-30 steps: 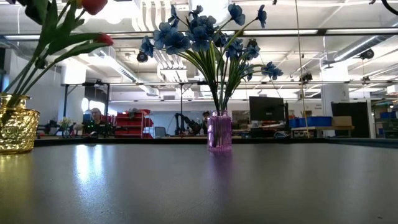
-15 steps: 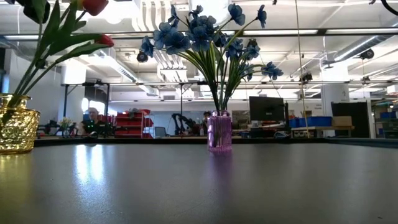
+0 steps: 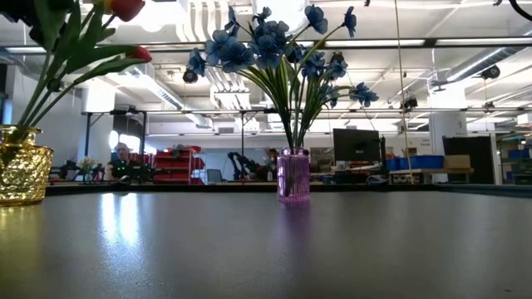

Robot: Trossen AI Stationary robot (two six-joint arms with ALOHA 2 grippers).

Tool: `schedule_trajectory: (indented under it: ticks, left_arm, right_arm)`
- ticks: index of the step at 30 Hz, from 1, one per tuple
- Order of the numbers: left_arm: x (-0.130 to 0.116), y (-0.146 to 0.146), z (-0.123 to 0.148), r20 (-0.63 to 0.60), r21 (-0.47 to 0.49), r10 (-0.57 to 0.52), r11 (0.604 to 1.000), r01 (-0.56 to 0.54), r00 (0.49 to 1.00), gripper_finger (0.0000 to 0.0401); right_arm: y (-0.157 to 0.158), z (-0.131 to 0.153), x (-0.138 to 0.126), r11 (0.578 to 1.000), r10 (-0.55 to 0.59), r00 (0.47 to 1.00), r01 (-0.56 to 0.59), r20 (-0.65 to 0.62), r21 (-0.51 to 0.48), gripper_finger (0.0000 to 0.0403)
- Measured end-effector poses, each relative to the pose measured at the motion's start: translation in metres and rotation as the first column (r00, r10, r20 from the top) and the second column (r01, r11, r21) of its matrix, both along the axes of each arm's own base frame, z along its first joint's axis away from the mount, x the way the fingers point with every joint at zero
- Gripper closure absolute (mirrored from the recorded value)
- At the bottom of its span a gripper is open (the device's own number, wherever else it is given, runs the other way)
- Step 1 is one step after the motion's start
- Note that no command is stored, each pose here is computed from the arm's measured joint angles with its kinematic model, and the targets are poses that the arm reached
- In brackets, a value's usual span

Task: Sort flowers into vase by color
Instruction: Put the yellow flower into the yellow vase

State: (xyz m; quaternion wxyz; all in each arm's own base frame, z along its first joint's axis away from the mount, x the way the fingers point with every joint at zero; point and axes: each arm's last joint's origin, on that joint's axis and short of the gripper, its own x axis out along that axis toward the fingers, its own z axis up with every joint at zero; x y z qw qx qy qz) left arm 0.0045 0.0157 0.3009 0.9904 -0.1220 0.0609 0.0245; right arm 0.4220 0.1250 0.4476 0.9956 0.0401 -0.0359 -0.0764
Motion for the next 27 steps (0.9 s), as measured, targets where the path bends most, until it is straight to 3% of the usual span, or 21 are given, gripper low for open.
schedule_trajectory:
  ticks: [5, 12, 17, 22, 24, 27]
  left_arm:
    - [0.0, 0.001, -0.002, -0.02, -0.06, 0.023, 0.998, -0.025, 1.0, 0.0393]
    - [-0.012, 0.008, -0.004, -0.175, -0.201, 0.05, 0.976, -0.085, 0.983, 0.0325]
    - [-0.02, 0.007, 0.004, -0.259, -0.333, -0.091, 0.943, 0.0, 0.962, 0.0271]
    - [-0.028, 0.004, 0.016, -0.284, -0.483, -0.332, 0.86, 0.165, 0.9, 0.0238]
    - [-0.033, 0.005, 0.021, -0.299, -0.515, -0.363, 0.84, 0.171, 0.882, 0.0233]
    - [-0.039, 0.01, 0.025, -0.349, -0.49, -0.323, 0.863, 0.123, 0.88, 0.0231]
  right_arm:
    - [0.0, 0.0, 0.0, 1.0, 0.002, 1.0, -0.002, 0.001, 0.025, 0.0174]
    - [-0.003, 0.004, -0.01, 0.998, 0.005, 0.999, -0.002, -0.046, 0.059, 0.0162]
    - [-0.006, 0.01, -0.019, 0.998, 0.005, 0.997, -0.001, -0.071, 0.059, 0.0145]
    - [-0.012, 0.022, -0.036, 0.998, 0.005, 0.995, 0.001, -0.102, 0.058, 0.0136]
    - [-0.015, 0.03, -0.046, 0.997, 0.006, 0.995, 0.001, -0.097, 0.073, 0.0136]
    - [-0.018, 0.038, -0.056, 0.996, 0.007, 0.996, 0.001, -0.092, 0.085, 0.0138]
